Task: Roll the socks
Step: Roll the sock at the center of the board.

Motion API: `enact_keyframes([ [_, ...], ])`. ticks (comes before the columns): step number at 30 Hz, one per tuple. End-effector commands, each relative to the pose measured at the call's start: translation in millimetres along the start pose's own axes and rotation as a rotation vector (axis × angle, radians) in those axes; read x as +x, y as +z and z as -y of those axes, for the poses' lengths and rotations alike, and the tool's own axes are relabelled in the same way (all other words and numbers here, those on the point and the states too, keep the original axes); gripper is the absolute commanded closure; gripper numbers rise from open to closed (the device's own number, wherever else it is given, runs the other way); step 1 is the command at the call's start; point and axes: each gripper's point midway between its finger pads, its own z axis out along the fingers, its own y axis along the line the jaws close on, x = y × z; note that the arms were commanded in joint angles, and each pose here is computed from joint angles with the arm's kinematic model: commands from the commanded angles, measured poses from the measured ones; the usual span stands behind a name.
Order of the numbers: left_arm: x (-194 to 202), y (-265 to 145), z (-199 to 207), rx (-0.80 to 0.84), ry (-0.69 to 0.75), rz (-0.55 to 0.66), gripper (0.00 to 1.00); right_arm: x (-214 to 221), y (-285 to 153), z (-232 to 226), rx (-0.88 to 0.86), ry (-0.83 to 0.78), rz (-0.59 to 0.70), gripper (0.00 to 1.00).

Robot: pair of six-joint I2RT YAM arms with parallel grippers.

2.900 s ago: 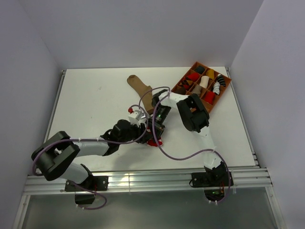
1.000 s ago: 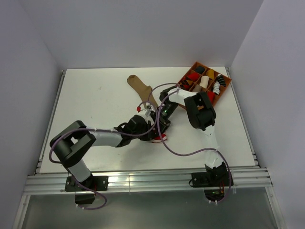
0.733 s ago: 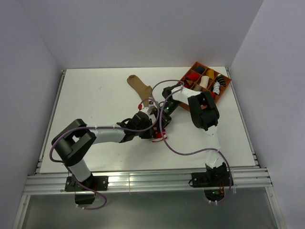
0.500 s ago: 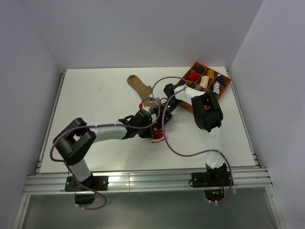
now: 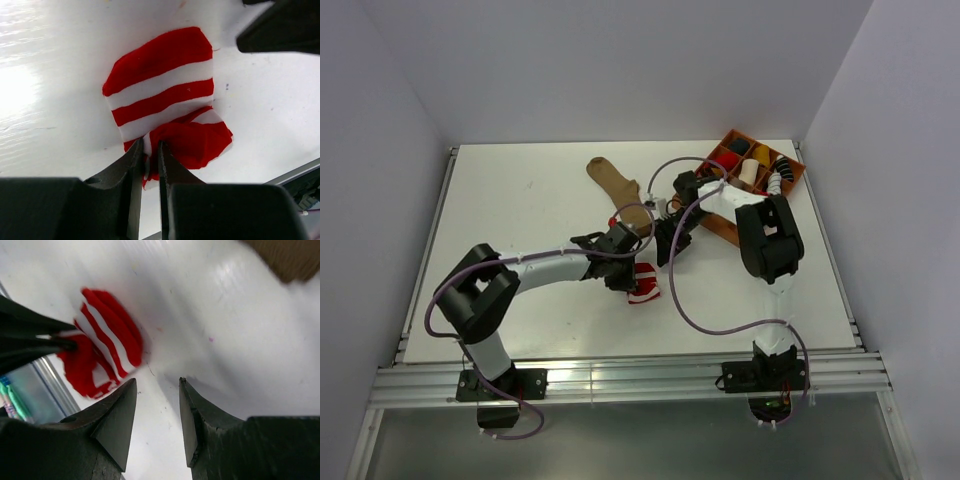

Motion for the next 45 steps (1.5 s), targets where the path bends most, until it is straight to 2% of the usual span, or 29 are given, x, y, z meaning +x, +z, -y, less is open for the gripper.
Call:
enact_keyframes([
  [1, 11, -2, -27, -0.097, -0.021, -0.078, 1.00, -3, -20, 4, 0.104, -0.051, 0.057, 0.53],
  [5, 16, -1, -28, -0.089, -0.026, -0.130, 1.00, -1, -29, -2, 0.137, -0.093, 0.104, 0.53],
  [11, 21, -1, -26, -0.032, -0.053, -0.226, 1.00, -3, -47, -20, 0.161, -0.241, 0.203, 0.53],
  [16, 19, -2, -30, -0.005, -0.078, -0.290, 0.99, 7, -48, -38, 0.153, -0.416, 0.225, 0.52],
  [20, 22, 1, -35, 0.016, -0.125, -0.346, 0.99, 5, -55, -59, 0.196, -0.607, 0.305, 0.49],
  [26, 30, 7, -38, 0.024, -0.172, -0.417, 1.00, 15, -31, -88, 0.296, -0.862, 0.314, 0.43],
  [31, 25, 7, -37, 0.020, -0.181, -0.418, 0.99, 28, 2, -107, 0.341, -1.019, 0.248, 0.40],
  [35, 24, 5, -37, 0.019, -0.187, -0.417, 0.99, 27, 11, -104, 0.400, -1.089, 0.213, 0.39],
  [45, 24, 6, -39, 0.021, -0.194, -0.418, 0.99, 35, 35, -105, 0.418, -1.167, 0.129, 0.37],
])
